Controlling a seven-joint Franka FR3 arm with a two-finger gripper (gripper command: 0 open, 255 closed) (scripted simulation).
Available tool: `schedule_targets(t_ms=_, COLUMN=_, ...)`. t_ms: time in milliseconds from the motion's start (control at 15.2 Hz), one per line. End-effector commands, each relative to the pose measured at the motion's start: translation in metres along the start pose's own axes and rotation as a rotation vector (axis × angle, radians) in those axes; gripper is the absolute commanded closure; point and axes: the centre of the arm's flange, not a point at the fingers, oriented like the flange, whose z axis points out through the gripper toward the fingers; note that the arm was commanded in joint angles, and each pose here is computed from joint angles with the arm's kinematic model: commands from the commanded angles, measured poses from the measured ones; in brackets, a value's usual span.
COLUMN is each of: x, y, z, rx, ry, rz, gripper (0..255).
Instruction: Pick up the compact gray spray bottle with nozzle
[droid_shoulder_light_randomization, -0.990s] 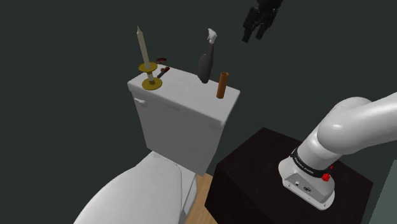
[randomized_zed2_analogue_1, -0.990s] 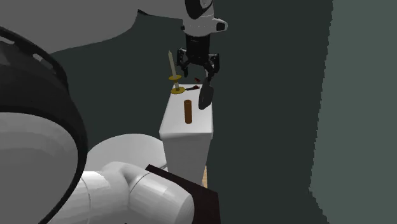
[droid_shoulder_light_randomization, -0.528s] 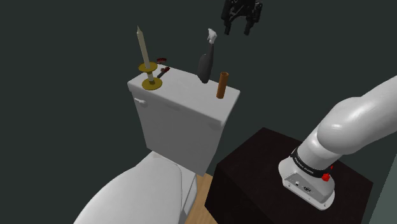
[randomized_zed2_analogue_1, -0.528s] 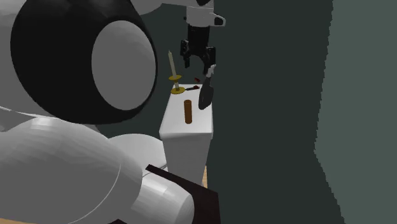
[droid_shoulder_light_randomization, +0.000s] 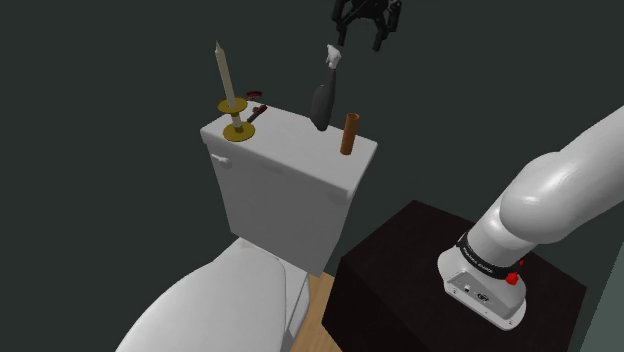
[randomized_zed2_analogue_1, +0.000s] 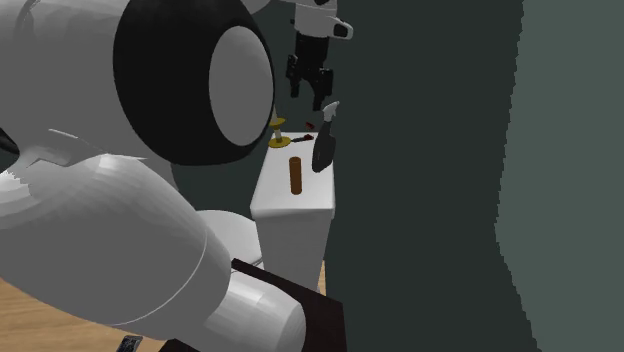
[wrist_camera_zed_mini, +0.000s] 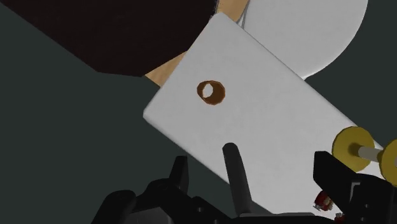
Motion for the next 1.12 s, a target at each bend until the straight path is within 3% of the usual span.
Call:
schedule_targets(t_ms=0, x=0.028, y=0.000, z=0.012, rx=0.023, ry=0.039, rz=0.023, gripper=0)
schedule_targets(t_ms=264, x=0.067, y=-0.005, z=0.022, rx=0.067, ry=0.115, rz=0.049, gripper=0)
schedule_targets(t_ms=924, x=0.071, y=-0.001, z=0.062, rx=0.069, ry=0.118, rz=0.050, gripper=0)
schedule_targets(t_ms=990, x=0.076, y=0.016, z=0.058, rx=0.066, ry=0.121, rz=0.051, gripper=255)
schedule_targets(t_ms=1056, x=0.074, y=0.011, z=0.050, rx=0.067, ry=0.120, rz=0.051, gripper=255)
